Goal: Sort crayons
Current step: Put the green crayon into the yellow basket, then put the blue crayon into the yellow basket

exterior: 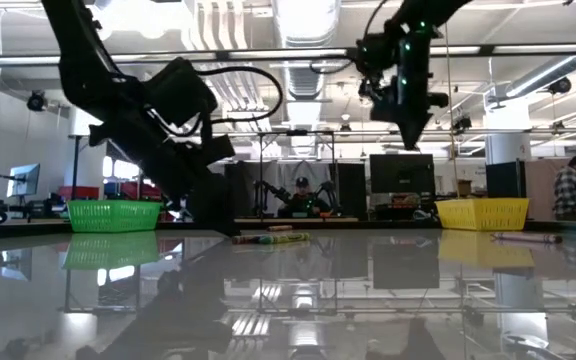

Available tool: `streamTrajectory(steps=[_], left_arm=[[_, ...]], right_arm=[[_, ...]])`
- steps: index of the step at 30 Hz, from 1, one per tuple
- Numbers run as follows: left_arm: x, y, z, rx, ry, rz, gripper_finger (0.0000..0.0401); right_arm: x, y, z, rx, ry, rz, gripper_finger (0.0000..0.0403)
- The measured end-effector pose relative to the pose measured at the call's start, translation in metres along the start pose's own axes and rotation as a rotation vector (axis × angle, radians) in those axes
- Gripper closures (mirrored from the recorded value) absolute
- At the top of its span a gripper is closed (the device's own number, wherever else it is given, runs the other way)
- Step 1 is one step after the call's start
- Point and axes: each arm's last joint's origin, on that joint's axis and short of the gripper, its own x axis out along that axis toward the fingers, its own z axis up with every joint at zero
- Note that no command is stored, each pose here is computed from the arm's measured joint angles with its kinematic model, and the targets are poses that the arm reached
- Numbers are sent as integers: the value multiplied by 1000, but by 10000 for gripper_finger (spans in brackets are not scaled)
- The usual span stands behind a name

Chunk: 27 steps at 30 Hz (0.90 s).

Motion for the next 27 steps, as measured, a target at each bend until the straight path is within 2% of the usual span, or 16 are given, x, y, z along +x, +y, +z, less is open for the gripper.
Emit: streamTrajectory(steps=[6,12,15,18,24,27], left_arm=[[1,-2,10,22,60,7,233],[1,-3,13,37,69,9,233],[1,-3,13,40,69,13,233],[1,-3,13,41,71,14,233],[-1,-2,15,30,68,16,244],[-3,-1,23,18,48,16,249]], right_arm=[[38,-21,-18,73,166,-54,390],[62,-38,-33,132,251,-93,390],[68,-43,-40,141,278,-155,382],[73,-42,-47,119,306,-200,360],[81,-38,-56,103,334,-204,294],[81,-37,-61,94,343,-204,274]])
